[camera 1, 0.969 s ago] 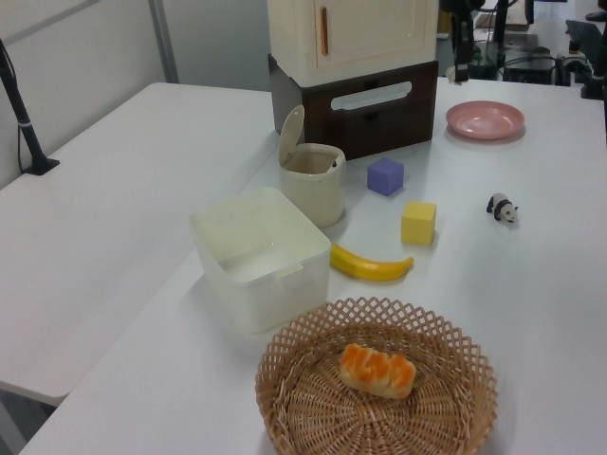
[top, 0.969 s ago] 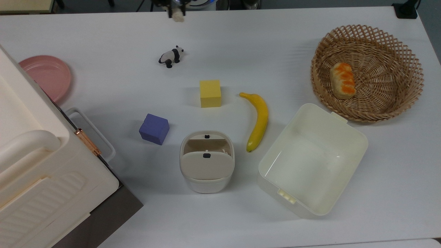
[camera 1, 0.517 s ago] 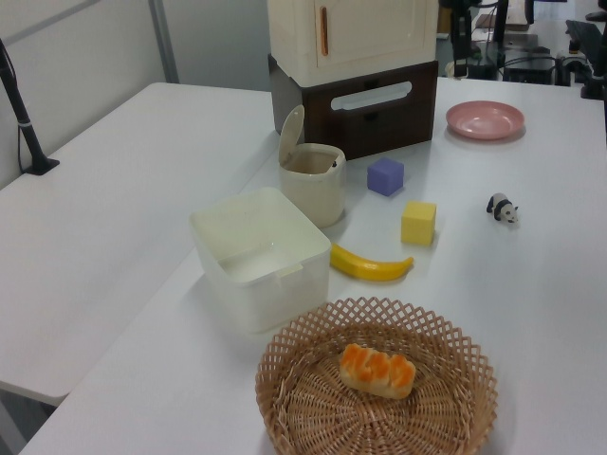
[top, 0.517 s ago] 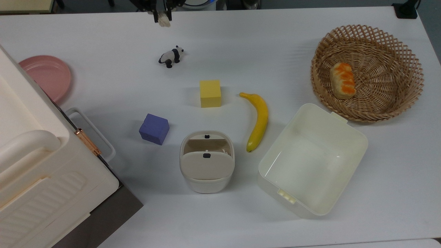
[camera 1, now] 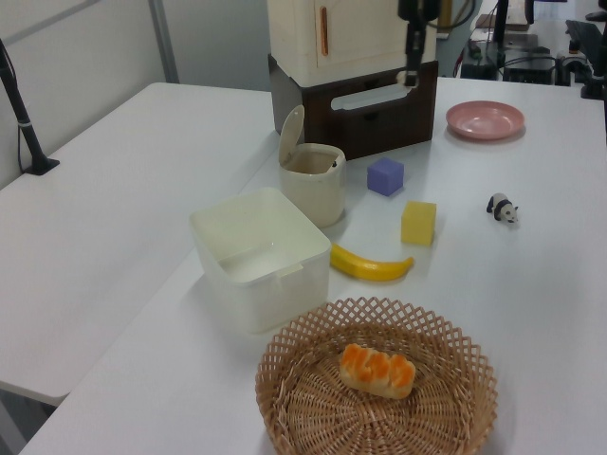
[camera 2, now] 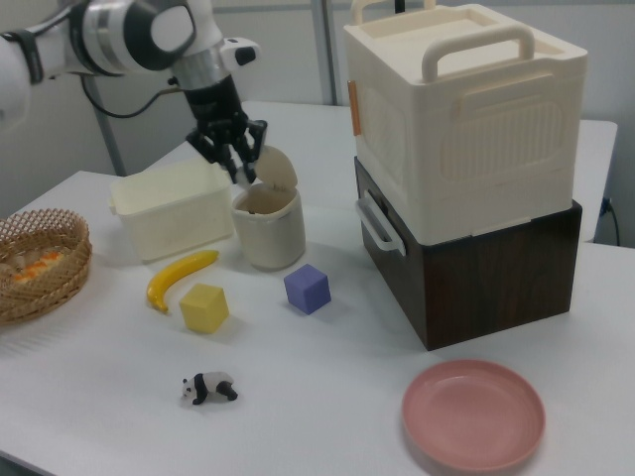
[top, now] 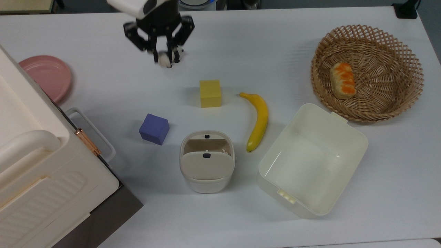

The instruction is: Grab it up and put it in the trash

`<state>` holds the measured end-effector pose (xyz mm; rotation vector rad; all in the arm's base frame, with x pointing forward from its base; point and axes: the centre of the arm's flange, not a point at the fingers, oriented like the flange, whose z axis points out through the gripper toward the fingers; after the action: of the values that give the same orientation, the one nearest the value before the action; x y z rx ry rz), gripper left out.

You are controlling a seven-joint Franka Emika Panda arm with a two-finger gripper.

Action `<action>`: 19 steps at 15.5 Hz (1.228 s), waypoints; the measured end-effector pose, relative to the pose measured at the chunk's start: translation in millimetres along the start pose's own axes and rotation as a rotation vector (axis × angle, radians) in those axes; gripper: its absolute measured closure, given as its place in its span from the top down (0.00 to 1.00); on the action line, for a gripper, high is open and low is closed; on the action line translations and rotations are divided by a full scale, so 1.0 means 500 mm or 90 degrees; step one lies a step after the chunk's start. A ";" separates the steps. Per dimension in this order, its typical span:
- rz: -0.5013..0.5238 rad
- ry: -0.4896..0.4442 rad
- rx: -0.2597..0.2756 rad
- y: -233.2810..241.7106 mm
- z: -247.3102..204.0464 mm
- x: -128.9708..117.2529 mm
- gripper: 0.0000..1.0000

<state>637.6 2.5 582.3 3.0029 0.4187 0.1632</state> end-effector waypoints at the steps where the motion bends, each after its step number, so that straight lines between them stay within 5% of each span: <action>1: 0.013 0.026 -0.006 0.004 0.012 0.021 0.28; 9: 0.095 0.170 -0.010 -0.048 0.112 0.143 0.28; 17: 0.121 0.197 -0.002 -0.117 0.215 0.196 0.29; 19: 0.125 0.198 -0.009 -0.117 0.225 0.199 0.45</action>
<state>730.7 76.3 473.2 3.0038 0.1430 0.6511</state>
